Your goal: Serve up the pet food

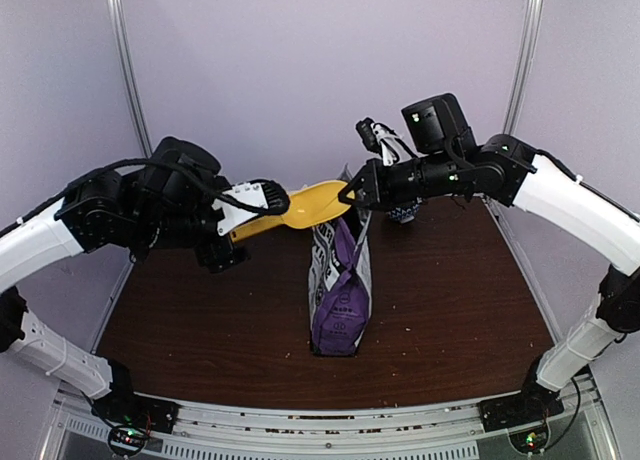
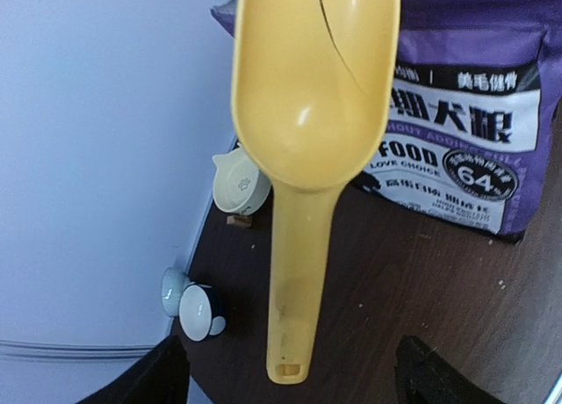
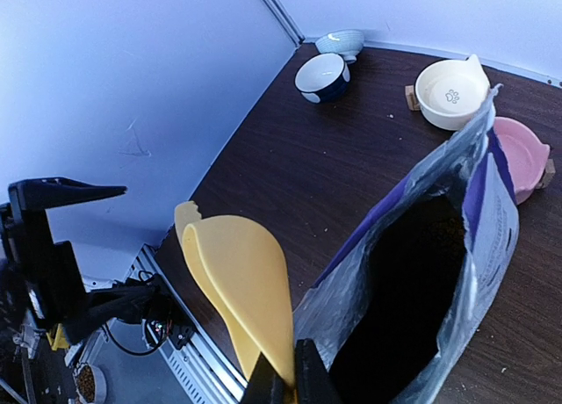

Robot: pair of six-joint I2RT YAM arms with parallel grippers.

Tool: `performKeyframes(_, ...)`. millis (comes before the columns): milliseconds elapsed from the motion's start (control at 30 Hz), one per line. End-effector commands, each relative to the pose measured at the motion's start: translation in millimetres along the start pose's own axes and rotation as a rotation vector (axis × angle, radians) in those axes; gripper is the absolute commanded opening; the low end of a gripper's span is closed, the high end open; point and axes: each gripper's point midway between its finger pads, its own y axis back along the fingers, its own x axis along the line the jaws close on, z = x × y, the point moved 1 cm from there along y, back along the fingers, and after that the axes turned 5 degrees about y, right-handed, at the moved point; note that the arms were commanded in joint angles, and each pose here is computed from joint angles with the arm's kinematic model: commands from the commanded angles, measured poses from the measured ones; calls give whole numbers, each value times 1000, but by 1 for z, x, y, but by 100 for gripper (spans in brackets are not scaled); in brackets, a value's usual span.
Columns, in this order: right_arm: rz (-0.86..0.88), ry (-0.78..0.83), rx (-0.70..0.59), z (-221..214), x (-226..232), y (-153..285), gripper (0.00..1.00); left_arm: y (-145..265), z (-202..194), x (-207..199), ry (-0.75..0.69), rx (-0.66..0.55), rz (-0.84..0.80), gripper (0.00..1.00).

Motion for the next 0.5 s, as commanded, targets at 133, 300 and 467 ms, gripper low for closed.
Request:
performKeyframes(133,50,-43,-250,33,-2,48,0,61,41,48,668,-481,-244,91)
performKeyframes(300,154,-60,-312,34,3,59,0,65,42,66,1004,-635,-480,93)
performKeyframes(467,225,-45,-324,32,13,64,0,64,51,56,1094,-677,-724,93)
